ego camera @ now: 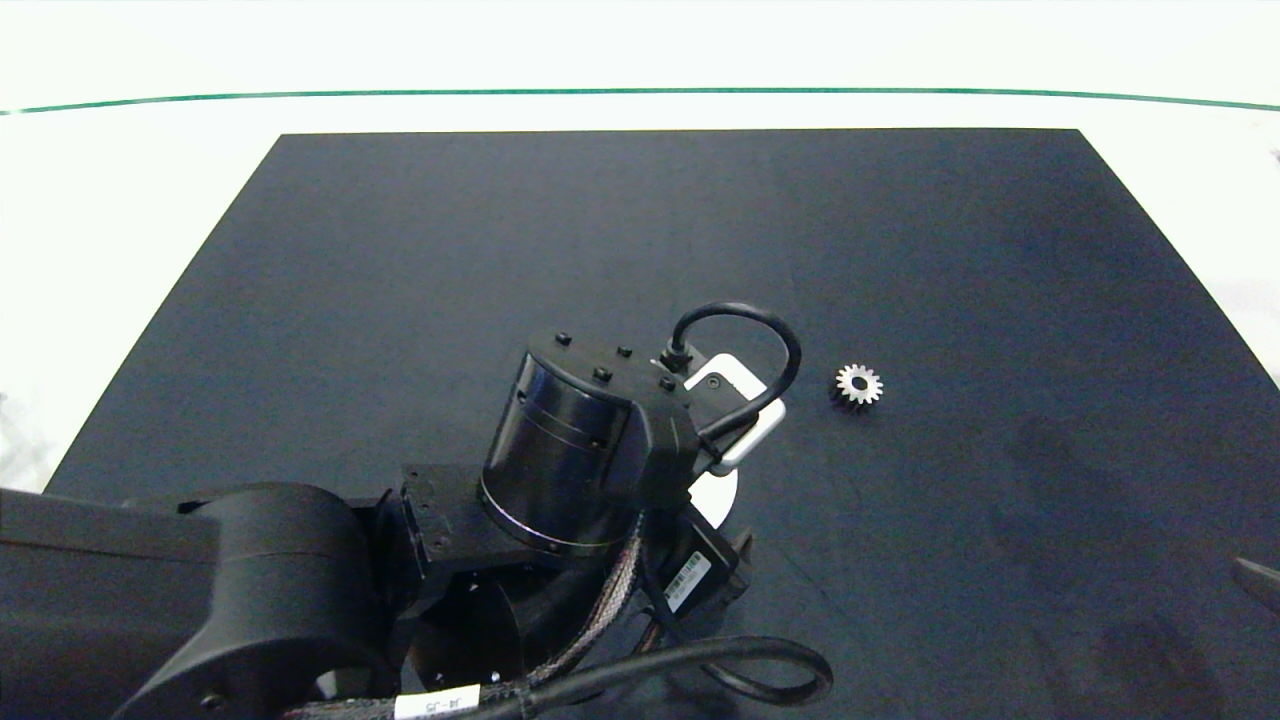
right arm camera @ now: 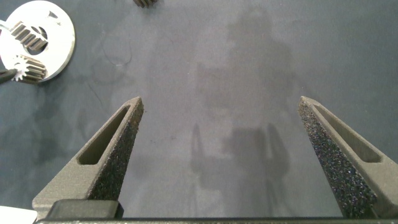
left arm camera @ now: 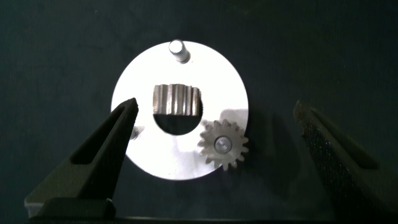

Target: Install three planetary gears onto the carrier pins

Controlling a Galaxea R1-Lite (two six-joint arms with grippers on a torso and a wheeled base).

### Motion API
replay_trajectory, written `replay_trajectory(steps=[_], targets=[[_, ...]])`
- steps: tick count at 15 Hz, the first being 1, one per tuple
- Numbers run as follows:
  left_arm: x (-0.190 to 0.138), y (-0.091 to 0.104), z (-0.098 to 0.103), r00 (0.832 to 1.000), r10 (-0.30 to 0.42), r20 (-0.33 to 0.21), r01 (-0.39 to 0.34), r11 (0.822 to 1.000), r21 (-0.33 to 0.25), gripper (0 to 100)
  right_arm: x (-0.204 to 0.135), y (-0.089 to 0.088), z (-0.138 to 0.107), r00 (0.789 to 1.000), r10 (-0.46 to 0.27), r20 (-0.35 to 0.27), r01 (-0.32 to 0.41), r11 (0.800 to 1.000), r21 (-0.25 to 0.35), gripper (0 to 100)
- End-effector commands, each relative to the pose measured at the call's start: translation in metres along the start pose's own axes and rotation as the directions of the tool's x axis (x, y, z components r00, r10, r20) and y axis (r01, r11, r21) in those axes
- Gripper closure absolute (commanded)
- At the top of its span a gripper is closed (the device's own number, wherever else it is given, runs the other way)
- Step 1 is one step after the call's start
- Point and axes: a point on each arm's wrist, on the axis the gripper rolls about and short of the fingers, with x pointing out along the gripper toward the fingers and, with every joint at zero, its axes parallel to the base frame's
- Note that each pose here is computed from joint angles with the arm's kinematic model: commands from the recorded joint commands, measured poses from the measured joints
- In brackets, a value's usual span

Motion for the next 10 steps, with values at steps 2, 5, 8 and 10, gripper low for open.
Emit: replay_trajectory(steps=[2,5,8,10], targets=[[0.021,-0.008,-0.006,0.999,-0.001,-0.041,0.002,1.0,0.028,0,0.0,0.0,-0.001,1.0,0.006,-0.001,-0.006,1.0,0.001,0],[0.031,-0.006,-0.002,0.999,0.01,-0.037,-0.009,0.999,0.031,0,0.0,0.0,-0.001,1.0,0.008,-0.003,-0.008,1.0,0.003,0],[0.036,-0.001,-0.001,0.999,0.025,-0.041,-0.024,0.999,0.023,0,0.0,0.0,-0.001,1.0,0.008,-0.001,-0.008,1.0,0.015,0],[0.041,0.0,-0.002,0.998,0.032,-0.051,-0.031,0.999,0.022,0,0.0,0.0,-0.001,1.0,0.008,-0.001,-0.008,1.0,0.015,0]])
